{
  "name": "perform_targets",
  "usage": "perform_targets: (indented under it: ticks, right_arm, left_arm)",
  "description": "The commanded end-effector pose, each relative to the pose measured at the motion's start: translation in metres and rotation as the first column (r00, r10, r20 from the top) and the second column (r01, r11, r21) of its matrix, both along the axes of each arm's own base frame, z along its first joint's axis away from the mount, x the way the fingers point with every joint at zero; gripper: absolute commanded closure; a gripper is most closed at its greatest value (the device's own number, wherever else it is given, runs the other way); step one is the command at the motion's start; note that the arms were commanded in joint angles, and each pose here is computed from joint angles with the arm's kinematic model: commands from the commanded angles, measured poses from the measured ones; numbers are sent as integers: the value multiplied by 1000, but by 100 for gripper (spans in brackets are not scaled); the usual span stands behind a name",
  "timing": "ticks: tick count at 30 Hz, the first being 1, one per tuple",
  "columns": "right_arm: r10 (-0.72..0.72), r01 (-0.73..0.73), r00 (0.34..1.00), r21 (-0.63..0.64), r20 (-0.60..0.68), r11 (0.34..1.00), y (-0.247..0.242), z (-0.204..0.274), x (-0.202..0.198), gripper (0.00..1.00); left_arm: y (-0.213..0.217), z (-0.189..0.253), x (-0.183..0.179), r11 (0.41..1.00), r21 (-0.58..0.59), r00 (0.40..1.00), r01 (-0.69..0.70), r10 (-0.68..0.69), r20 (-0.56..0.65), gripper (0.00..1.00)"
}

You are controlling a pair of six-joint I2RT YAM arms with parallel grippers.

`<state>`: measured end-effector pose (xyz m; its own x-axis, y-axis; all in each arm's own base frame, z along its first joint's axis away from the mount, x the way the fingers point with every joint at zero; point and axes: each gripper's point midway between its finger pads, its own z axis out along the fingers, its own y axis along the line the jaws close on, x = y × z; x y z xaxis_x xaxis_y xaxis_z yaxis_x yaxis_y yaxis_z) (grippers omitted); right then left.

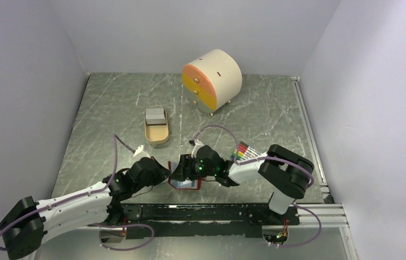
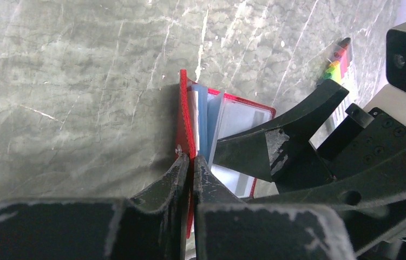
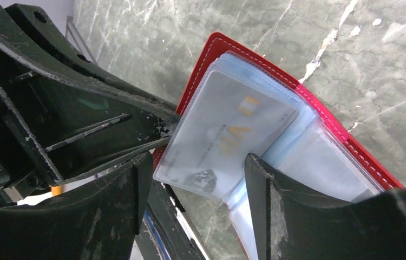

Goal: Put the credit cards into the card holder
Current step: Insert the credit card into the card holder.

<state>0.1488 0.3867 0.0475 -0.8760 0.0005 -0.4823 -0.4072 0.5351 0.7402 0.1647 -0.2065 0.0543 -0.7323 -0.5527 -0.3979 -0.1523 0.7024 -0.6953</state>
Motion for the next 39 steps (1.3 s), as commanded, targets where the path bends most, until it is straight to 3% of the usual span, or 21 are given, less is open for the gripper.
perform_targets:
  ticks: [1, 11, 18, 27, 39]
  right_arm:
    - [0, 0, 1000, 94, -3, 996, 8, 17, 1, 31]
    - [-84, 86, 996, 53, -43, 995, 0, 6, 11, 36]
    - [-92, 106, 992, 161, -90, 981, -1, 18, 11, 31]
    - [-145, 171, 978, 185, -148, 968, -6, 18, 18, 28]
    - [-209, 218, 970, 67, -124, 974, -11, 4, 30, 38]
  left_arm:
    - [-23, 14, -3, 995, -53, 996, 88, -87, 18, 91]
    - [-24, 15, -4, 993, -76, 996, 92, -90, 25, 91]
    - [-23, 11, -5, 994, -55, 996, 93, -92, 10, 91]
    - [-21, 10, -5, 995, -47, 996, 89, -89, 7, 91]
    - [-26, 19, -4, 990, -76, 993, 115, -112, 47, 91]
